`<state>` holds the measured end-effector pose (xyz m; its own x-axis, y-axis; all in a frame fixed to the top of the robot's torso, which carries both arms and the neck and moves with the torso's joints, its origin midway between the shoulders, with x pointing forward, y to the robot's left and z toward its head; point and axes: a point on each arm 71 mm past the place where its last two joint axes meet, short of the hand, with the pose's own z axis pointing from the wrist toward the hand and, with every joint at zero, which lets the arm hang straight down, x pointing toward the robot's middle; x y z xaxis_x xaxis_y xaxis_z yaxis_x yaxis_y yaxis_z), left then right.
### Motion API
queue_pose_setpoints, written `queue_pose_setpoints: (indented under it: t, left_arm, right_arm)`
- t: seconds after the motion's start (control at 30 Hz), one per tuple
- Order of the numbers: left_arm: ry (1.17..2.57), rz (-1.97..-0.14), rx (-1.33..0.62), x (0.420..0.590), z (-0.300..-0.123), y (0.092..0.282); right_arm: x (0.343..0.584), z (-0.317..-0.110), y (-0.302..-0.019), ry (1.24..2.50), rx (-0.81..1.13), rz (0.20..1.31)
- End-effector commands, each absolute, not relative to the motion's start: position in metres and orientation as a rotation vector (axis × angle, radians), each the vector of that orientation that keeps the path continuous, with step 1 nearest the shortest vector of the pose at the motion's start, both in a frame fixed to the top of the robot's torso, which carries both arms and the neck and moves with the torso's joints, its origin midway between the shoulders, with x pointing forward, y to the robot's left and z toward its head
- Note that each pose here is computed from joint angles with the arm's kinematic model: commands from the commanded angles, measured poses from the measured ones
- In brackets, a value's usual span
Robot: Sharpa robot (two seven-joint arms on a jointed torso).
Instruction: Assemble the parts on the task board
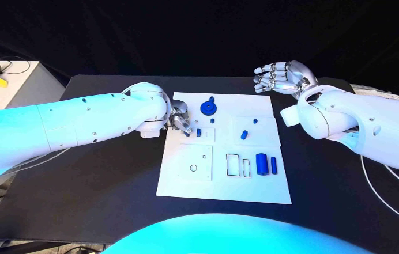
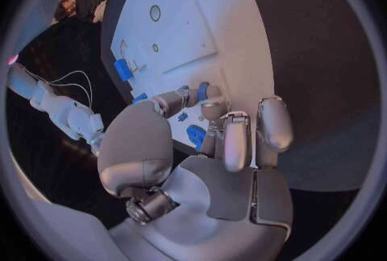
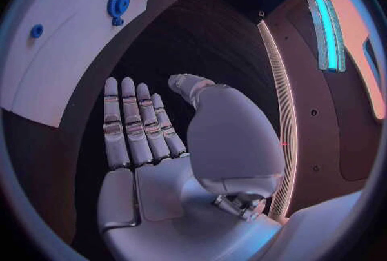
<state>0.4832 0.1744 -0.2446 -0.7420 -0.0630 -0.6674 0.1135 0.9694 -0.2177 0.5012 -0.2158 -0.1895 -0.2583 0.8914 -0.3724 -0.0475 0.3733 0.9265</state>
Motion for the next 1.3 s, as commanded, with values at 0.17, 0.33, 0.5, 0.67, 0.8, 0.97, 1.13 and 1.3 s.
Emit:
queue_pose_setpoints:
  t: [0.17, 0.33, 0.5, 0.67, 0.8, 0.97, 1.13, 1.3]
  left_arm:
    - [2.495, -0.276, 0.093, 0.4701, -0.2640, 0.1768]
    - [2.492, -0.274, 0.092, 0.4711, -0.2633, 0.1771]
    - [2.491, -0.270, 0.090, 0.4725, -0.2634, 0.1767]
    - [2.493, -0.267, 0.090, 0.4738, -0.2638, 0.1760]
    - [2.499, -0.265, 0.089, 0.4743, -0.2644, 0.1756]
    - [2.500, -0.266, 0.084, 0.4749, -0.2647, 0.1755]
    - [2.500, -0.266, 0.080, 0.4755, -0.2649, 0.1751]
    - [2.500, -0.267, 0.079, 0.4757, -0.2650, 0.1747]
  right_arm:
    - [0.5009, -0.1895, -0.2149, 1.563, 0.767, 1.104]
    - [0.5009, -0.1895, -0.2146, 1.563, 0.766, 1.105]
    - [0.5008, -0.1895, -0.2145, 1.563, 0.766, 1.106]
    - [0.5008, -0.1896, -0.2142, 1.564, 0.766, 1.106]
    - [0.5007, -0.1896, -0.2139, 1.566, 0.765, 1.108]
    - [0.5006, -0.1896, -0.2139, 1.568, 0.762, 1.110]
    - [0.5006, -0.1896, -0.2132, 1.570, 0.755, 1.111]
    - [0.5007, -0.1897, -0.2124, 1.574, 0.752, 1.115]
